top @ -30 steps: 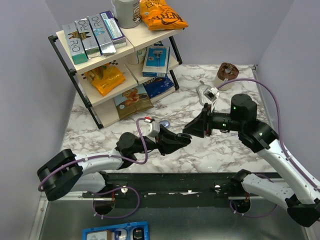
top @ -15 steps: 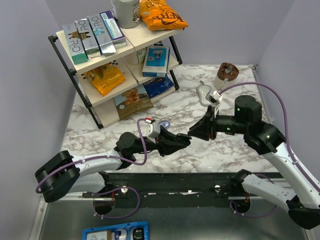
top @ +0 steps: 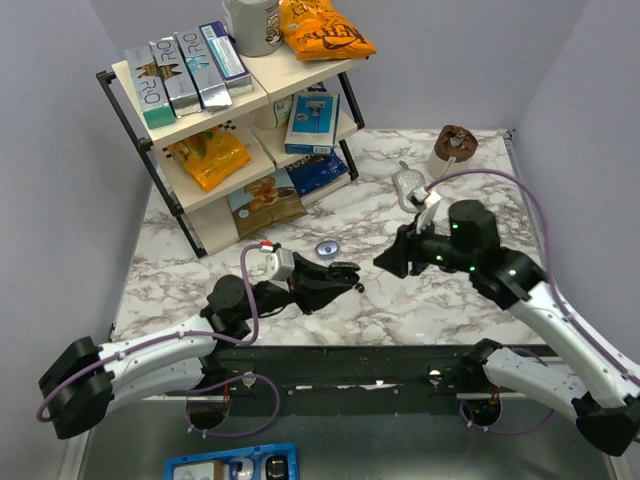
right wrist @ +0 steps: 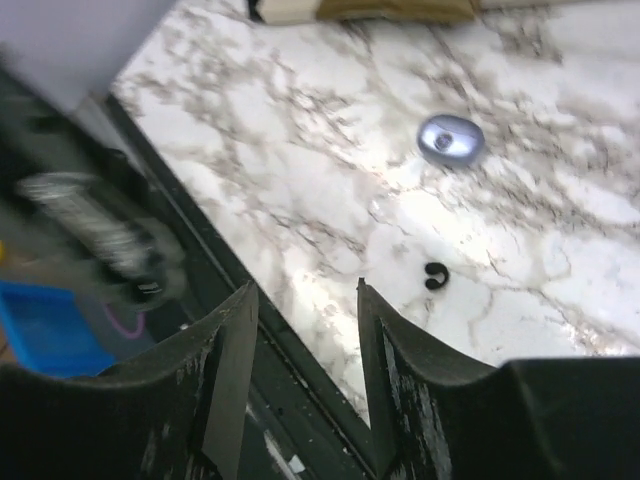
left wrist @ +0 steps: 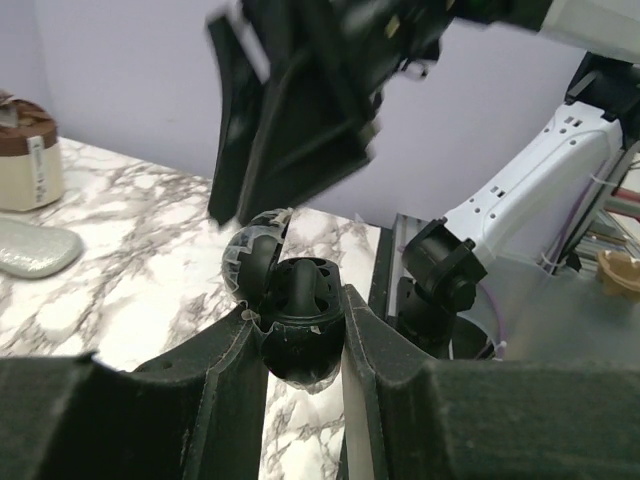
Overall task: Insert the wireless bluetooth earbuds into the charging case
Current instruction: Place the earbud in the charging case, then pick up the earbud from the center of the board.
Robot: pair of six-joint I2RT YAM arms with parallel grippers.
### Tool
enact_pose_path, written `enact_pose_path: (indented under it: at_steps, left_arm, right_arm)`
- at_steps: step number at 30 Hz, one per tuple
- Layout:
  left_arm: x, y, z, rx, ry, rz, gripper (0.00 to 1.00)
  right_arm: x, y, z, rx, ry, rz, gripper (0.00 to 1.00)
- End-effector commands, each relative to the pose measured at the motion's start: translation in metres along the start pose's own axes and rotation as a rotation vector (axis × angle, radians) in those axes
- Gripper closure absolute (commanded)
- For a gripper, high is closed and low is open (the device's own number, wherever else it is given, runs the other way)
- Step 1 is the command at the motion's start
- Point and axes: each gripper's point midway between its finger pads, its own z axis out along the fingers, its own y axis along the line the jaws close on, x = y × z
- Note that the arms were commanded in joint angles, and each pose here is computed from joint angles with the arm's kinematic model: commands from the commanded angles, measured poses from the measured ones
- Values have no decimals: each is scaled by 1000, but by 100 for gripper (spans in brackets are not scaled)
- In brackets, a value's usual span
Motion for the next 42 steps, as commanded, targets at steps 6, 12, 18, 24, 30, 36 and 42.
enact_pose_path:
  at_steps: [6,12,18,24,30,36,42]
  left_arm:
    - [6,24,-44,-223,18,-7,100]
    - [4,19,-46,-208,19,-15,100]
    - [8,15,-42,-182,35,-36,100]
    - [9,16,-41,-182,35,-36,100]
    - [11,16,-41,-181,48,-38,100]
    - [13,16,-41,-180,49,-44,100]
    - [14,16,-40,-176,52,-48,100]
  right_arm:
    - [91,-82,84,244,211,209,48]
    - [117,-114,109,343,287,188,52]
    - [139,-127,121,358,346,170,51]
    - [149,-129,131,343,379,180,53]
    - [158,-128,135,318,400,184,55]
    - [160,-120,138,284,409,178,54]
    - [171,-116,140,277,438,174,54]
